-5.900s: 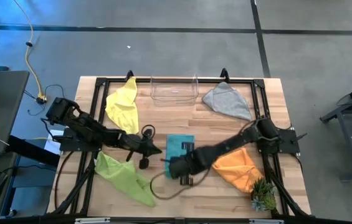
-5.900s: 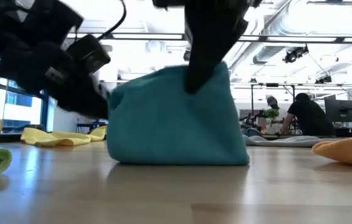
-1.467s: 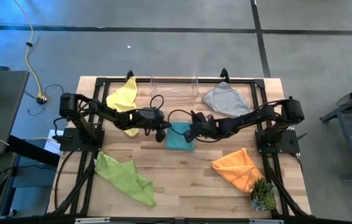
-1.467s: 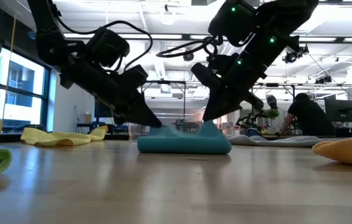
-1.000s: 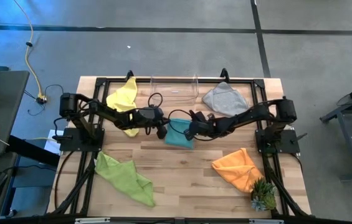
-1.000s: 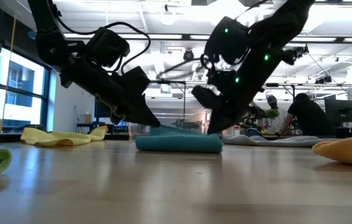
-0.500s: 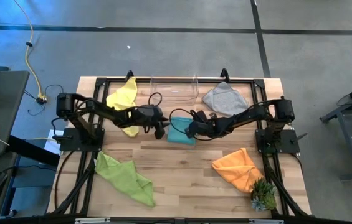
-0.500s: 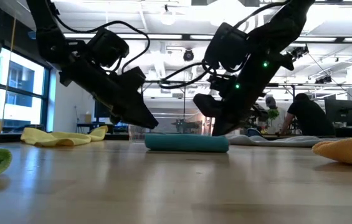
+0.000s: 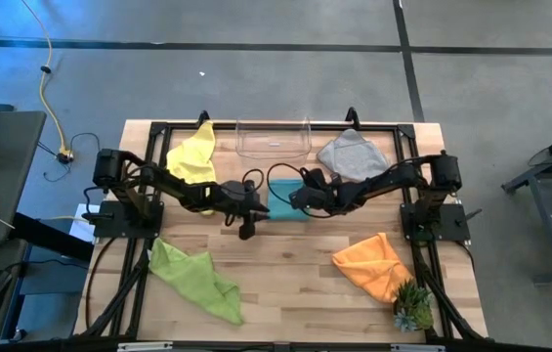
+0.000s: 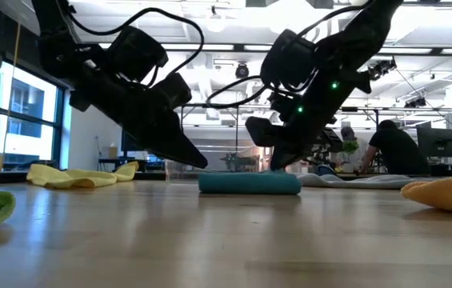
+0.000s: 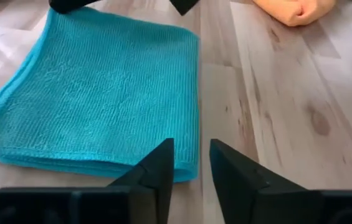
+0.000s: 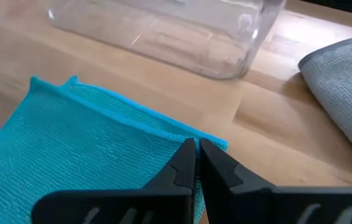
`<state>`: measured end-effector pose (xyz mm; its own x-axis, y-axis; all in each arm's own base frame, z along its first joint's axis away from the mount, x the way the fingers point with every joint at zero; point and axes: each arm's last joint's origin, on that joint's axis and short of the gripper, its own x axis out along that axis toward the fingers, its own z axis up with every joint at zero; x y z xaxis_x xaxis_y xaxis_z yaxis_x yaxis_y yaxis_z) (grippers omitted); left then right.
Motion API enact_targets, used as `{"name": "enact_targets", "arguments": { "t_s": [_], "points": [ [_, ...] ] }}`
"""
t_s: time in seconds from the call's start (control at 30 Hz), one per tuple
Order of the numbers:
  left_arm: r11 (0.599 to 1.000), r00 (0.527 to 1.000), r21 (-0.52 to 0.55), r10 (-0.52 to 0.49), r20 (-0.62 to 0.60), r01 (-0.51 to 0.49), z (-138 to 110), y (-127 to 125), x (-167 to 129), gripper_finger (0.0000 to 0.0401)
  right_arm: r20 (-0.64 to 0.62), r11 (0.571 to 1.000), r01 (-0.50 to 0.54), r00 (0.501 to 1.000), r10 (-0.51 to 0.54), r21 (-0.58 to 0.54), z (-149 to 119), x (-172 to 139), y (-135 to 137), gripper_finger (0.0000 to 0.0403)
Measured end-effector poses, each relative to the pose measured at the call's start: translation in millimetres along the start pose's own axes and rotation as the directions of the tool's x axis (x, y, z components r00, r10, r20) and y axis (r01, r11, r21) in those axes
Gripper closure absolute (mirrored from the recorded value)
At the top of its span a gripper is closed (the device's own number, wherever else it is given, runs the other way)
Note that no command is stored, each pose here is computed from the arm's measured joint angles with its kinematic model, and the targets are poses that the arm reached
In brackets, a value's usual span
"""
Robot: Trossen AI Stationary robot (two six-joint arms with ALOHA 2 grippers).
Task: Fold microfiber towels
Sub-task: Fold the blue towel
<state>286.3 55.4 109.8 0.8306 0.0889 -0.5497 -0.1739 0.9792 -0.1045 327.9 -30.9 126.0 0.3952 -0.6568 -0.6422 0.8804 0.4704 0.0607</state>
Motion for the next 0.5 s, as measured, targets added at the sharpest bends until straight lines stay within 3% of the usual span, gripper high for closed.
{"name": "enact_targets", "arguments": {
  "t_s": [0.33,0.5],
  "points": [
    [1.000,1.000,0.024,0.002,-0.003,-0.002,0,1,0,0.0369,-0.052,1.000,0.015,0.999,-0.014,0.019,-6,20,-5,0.0397],
    [1.000,1.000,-0.005,-0.005,0.016,0.005,5,16,-1,0.0397,-0.074,1.000,-0.010,0.997,0.011,0.023,2,19,-8,0.0342]
  ]
}}
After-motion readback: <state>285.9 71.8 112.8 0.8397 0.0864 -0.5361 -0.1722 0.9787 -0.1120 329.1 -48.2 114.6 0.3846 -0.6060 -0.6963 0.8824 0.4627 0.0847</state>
